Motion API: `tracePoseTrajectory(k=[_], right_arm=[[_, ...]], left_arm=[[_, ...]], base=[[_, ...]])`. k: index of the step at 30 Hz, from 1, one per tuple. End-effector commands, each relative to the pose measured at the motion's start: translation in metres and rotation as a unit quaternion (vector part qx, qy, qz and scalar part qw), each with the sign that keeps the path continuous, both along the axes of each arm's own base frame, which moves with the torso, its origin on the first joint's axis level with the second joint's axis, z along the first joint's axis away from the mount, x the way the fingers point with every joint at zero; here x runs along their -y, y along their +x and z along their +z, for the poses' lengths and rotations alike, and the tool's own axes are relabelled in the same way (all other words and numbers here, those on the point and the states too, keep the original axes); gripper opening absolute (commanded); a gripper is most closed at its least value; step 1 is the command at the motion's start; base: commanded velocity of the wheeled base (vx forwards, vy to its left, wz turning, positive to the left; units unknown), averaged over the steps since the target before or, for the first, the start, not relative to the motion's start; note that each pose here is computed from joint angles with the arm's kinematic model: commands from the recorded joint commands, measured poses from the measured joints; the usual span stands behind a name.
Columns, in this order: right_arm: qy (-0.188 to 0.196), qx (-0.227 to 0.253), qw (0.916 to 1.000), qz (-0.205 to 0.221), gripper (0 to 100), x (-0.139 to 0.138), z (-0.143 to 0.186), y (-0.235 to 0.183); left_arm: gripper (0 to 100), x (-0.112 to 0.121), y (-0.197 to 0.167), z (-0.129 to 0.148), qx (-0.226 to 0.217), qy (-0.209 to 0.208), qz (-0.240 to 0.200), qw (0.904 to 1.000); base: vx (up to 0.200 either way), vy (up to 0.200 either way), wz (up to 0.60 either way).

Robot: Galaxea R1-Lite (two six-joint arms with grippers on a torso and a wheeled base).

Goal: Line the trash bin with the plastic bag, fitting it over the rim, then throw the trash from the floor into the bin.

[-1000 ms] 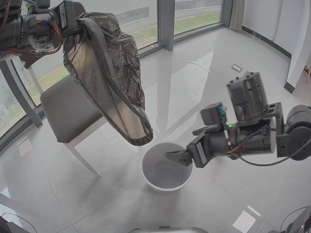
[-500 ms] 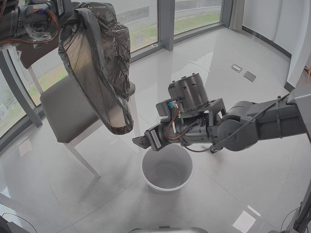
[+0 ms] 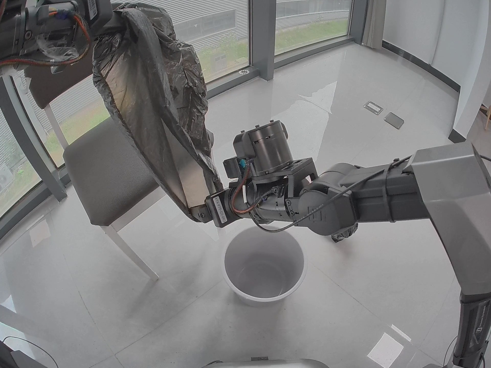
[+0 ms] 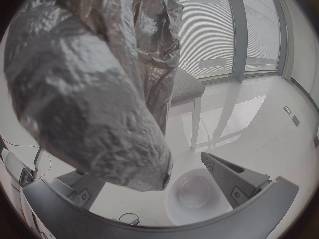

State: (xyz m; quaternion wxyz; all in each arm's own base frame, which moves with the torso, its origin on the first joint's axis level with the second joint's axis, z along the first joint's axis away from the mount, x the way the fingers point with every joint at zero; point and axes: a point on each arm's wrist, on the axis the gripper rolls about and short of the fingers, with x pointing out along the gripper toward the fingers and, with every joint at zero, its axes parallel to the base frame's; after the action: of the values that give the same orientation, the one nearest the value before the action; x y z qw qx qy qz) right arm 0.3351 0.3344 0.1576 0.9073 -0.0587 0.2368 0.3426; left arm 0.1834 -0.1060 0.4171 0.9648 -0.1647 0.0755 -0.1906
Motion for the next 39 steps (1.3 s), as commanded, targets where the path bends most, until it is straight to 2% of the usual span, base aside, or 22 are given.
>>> tracePoseTrajectory(k=[1, 2, 8, 14, 16, 19, 20, 21, 22, 26, 28, 30, 31, 33, 39], right_arm=[[0.008, 0.008, 0.9999, -0.002, 100, -0.003, 0.003, 0.005], [0.009, 0.009, 0.9999, -0.003, 0, -0.003, 0.003, 0.007], [0.034, 0.019, 0.9992, -0.008, 0, -0.008, 0.014, 0.011], [0.044, 0.002, 0.9990, -0.012, 0, -0.010, 0.012, 0.007], [0.029, -0.026, 0.9991, -0.013, 0, -0.010, 0.001, -0.001], [0.003, -0.063, 0.9980, -0.006, 0, 0.001, 0.001, -0.029], [0.003, -0.063, 0.9980, -0.006, 0, 0.001, 0.001, -0.029], [-0.026, -0.087, 0.9958, -0.001, 0, 0.019, -0.002, -0.054], [-0.035, -0.093, 0.9950, 0.001, 0, 0.027, -0.003, -0.063], [-0.067, -0.112, 0.9915, 0.000, 0, 0.073, 0.003, -0.104], [-0.079, -0.115, 0.9902, -0.010, 0, 0.091, 0.005, -0.117], [-0.096, -0.123, 0.9871, -0.035, 0, 0.119, 0.008, -0.129], [-0.097, -0.124, 0.9870, -0.036, 0, 0.121, 0.009, -0.130], [-0.103, -0.132, 0.9843, -0.058, 0, 0.142, 0.017, -0.135], [-0.124, -0.165, 0.9743, -0.090, 0, 0.173, 0.017, -0.146]], left_arm=[[0, -0.001, -0.005, 0.003, 0.002, -0.010, -0.004, 0.9999], [0, 0.000, -0.006, 0.003, 0.001, -0.012, -0.007, 0.9999], [0, 0.000, -0.006, 0.003, 0.001, -0.013, -0.010, 0.9999], [0, 0.001, -0.005, 0.002, -0.002, -0.012, -0.010, 0.9999], [0, 0.002, -0.002, -0.002, -0.009, -0.008, -0.009, 0.9999], [0, 0.006, 0.007, -0.015, -0.032, 0.006, -0.005, 0.9995], [0, 0.006, 0.007, -0.015, -0.032, 0.006, -0.005, 0.9995], [0, 0.011, 0.017, -0.034, -0.063, 0.024, -0.002, 0.9977], [0, 0.011, 0.021, -0.041, -0.074, 0.031, 0.001, 0.9968], [0, 0.017, 0.032, -0.077, -0.132, 0.068, -0.001, 0.9889], [0, 0.019, 0.033, -0.088, -0.151, 0.080, -0.014, 0.9852], [0, 0.022, 0.036, -0.107, -0.183, 0.102, -0.055, 0.9763], [0, 0.022, 0.036, -0.108, -0.184, 0.103, -0.057, 0.9758], [0, 0.027, 0.038, -0.129, -0.211, 0.130, -0.088, 0.9648], [0, 0.040, 0.047, -0.174, -0.275, 0.165, -0.107, 0.9412]], base=[[0.000, 0.000, 0.00], [0.000, 0.000, 0.00], [0.000, 0.000, 0.00], [0.000, 0.000, 0.00], [0.000, 0.000, 0.00], [0.000, 0.000, 0.00], [0.000, 0.000, 0.00], [0.000, 0.000, 0.00], [0.000, 0.000, 0.00], [0.000, 0.000, 0.00], [0.000, 0.000, 0.00], [0.000, 0.000, 0.00], [0.000, 0.000, 0.00], [0.000, 0.000, 0.00], [0.000, 0.000, 0.00]])
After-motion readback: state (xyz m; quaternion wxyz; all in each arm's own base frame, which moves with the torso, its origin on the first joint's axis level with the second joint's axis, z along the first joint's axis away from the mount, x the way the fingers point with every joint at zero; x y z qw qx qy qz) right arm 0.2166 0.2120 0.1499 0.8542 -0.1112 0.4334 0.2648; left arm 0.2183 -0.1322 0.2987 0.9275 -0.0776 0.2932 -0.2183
